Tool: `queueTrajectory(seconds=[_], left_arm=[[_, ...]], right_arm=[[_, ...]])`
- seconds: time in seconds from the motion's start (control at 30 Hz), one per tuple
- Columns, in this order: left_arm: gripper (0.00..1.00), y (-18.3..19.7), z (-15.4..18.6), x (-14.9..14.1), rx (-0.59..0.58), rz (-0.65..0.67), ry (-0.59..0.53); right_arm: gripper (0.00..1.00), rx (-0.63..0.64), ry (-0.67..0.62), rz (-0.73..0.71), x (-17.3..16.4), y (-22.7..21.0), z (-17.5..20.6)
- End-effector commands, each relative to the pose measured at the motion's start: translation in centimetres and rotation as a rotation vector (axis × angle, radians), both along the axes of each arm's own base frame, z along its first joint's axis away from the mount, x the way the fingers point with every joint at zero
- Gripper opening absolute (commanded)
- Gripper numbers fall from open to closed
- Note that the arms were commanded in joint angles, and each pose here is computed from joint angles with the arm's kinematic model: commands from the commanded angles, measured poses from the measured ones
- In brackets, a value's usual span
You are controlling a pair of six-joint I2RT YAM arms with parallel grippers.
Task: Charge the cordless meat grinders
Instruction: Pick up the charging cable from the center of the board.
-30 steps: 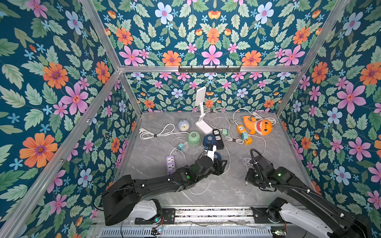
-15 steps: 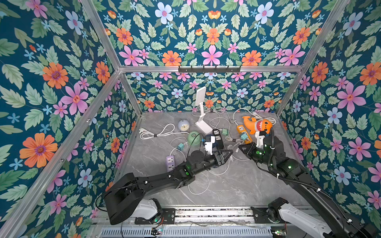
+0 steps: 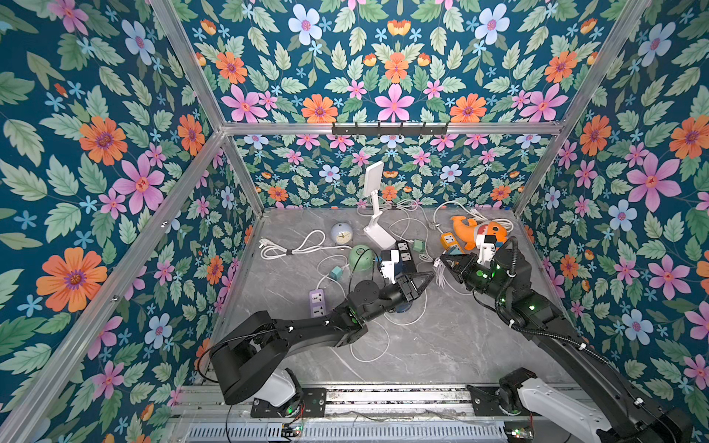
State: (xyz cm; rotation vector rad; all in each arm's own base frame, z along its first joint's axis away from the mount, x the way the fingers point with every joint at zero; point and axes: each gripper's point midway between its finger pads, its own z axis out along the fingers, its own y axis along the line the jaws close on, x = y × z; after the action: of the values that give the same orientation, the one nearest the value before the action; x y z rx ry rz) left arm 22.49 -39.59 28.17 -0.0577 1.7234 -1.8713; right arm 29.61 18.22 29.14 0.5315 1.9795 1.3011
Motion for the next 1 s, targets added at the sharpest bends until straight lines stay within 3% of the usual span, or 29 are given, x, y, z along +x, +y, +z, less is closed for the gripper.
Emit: queueTrajectory(seconds=[0.0,0.77,0.87,0.97], left_arm=[[0.39,0.0,2.2,-0.4,-0.091,-0.024,-0.037],[0.32,-0.6,1.3,1.5,-0.072,-0.027,-0.021],[0.36,-0.5,1.0,1.1,-0.076,-0.039,-0.012],[0.47,0.0,0.2,0.9,-0.059,-0.033,0.005]], right_arm=[[0.00,0.055,-0.049,0.007,0.3,0.4,1.7],[0.00,0.083,-0.037,0.028,0.0,0.8,1.1],[0.00,0.069,-0.036,0.024,-0.1,0.6,1.1],[0.00,0.061,-0.038,0.018,-0.1,0.5,1.1]])
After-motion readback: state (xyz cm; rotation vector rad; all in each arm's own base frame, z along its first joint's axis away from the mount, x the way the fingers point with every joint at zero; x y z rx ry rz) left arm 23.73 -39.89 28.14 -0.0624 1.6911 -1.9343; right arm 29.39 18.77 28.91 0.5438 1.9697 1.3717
